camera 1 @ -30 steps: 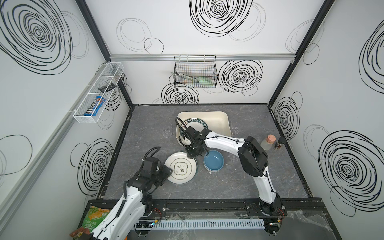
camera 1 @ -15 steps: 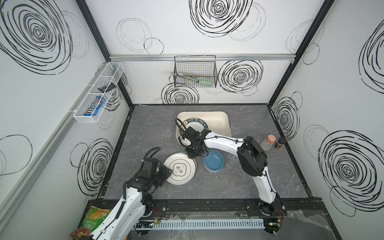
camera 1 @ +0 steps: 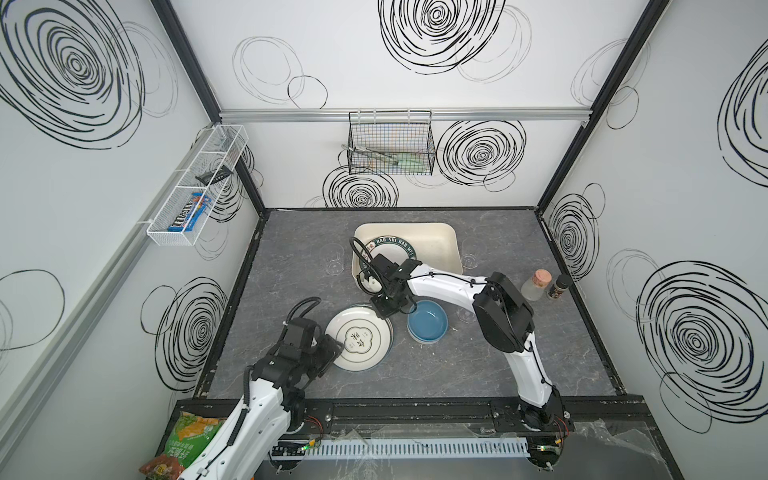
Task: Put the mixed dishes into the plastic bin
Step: 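Tilt the top cloud-print plate up off the red-rimmed plate with both grippers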
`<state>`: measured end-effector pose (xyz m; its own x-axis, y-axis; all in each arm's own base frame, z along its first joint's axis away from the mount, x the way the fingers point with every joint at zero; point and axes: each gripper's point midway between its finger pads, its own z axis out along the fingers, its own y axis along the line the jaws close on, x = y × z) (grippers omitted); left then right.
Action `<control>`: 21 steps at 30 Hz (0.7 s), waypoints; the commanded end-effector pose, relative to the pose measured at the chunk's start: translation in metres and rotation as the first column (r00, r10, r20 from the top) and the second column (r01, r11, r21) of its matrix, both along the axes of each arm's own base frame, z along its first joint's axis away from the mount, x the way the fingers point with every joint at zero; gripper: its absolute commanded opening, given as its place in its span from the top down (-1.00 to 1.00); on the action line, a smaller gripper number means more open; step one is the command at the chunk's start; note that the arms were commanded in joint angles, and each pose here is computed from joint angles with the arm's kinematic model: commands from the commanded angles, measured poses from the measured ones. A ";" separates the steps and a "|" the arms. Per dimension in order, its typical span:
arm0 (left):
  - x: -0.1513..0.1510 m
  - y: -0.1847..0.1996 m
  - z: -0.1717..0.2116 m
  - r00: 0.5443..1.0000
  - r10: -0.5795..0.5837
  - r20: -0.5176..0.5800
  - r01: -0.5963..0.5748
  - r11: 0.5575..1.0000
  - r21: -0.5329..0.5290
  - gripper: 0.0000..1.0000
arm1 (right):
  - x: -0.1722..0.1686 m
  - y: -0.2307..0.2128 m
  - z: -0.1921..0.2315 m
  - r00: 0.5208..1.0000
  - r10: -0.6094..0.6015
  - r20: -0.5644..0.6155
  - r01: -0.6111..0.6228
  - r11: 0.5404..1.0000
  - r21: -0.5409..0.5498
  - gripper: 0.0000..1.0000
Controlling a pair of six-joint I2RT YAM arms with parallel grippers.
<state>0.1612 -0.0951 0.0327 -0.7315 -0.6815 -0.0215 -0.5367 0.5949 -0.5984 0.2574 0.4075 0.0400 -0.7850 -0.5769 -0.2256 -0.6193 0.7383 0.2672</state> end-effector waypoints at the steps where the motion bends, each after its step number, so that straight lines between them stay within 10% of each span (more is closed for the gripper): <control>1: 0.000 0.002 0.008 1.000 0.014 0.005 -0.014 1.000 0.013 0.02 | -0.007 0.000 -0.010 1.000 0.009 -0.024 -0.009 1.000 -0.015 0.68; 21: -0.007 0.006 0.019 0.999 0.027 0.019 -0.028 0.999 0.015 0.46 | -0.008 0.000 -0.016 0.999 0.004 -0.034 -0.005 1.000 -0.013 0.73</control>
<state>0.1483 -0.0882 0.0387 -0.7161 -0.6976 -0.0239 -0.5610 0.5956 -0.5750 0.2563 0.4091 0.0394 -0.7844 -0.5772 -0.2272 -0.6202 0.7335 0.2782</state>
